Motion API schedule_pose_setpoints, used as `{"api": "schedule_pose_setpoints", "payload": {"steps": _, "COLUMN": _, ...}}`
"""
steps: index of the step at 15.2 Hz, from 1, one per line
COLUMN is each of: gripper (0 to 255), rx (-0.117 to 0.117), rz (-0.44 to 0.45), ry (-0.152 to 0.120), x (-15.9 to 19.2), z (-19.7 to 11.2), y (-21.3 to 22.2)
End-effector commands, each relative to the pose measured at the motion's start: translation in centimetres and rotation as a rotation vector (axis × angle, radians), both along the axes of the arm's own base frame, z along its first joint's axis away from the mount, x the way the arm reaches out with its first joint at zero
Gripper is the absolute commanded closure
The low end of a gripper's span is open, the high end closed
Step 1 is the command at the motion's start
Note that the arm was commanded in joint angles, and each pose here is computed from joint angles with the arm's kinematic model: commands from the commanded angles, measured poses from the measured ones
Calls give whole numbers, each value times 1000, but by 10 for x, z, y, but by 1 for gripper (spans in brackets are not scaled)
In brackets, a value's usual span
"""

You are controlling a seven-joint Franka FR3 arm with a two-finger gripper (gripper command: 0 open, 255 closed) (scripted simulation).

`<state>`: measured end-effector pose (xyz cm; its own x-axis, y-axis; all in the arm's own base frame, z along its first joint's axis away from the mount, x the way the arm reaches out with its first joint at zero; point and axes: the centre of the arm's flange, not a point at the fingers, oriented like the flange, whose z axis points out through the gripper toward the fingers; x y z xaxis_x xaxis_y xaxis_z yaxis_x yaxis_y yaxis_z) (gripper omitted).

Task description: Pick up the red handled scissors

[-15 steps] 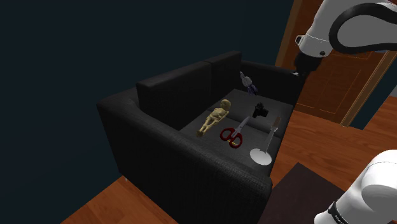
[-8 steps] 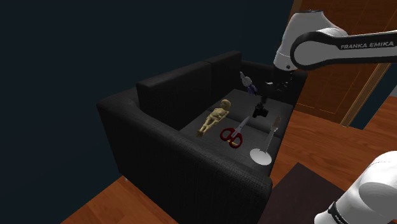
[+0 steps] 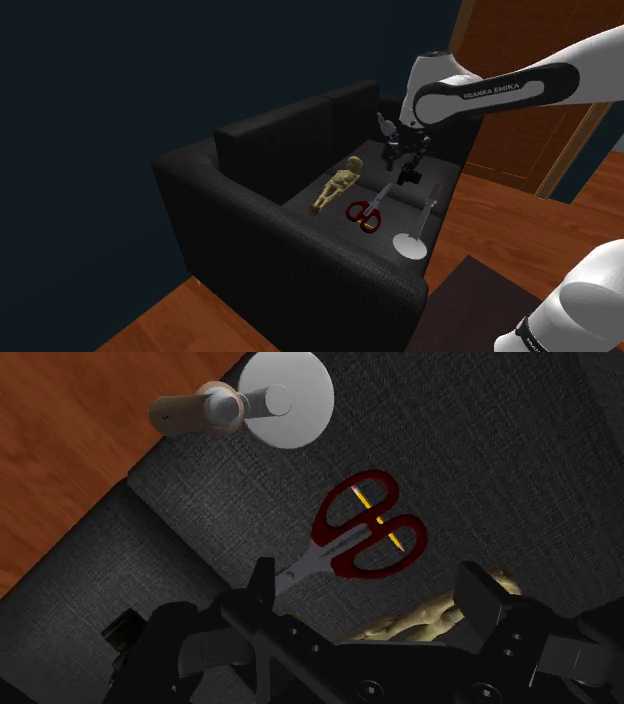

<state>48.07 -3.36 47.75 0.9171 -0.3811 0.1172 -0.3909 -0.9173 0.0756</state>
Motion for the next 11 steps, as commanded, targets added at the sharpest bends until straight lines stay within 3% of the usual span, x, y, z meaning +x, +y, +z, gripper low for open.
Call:
{"api": "schedule_pose_setpoints", "payload": {"steps": 1, "gripper": 0, "rx": 6, "rz": -63, "ry": 6, "x": 19, "z": -20, "y": -9}}
{"api": "schedule_pose_setpoints", "payload": {"steps": 11, "gripper": 0, "rx": 33, "rz": -362, "ry": 41, "x": 101, "z": -119, "y": -60}}
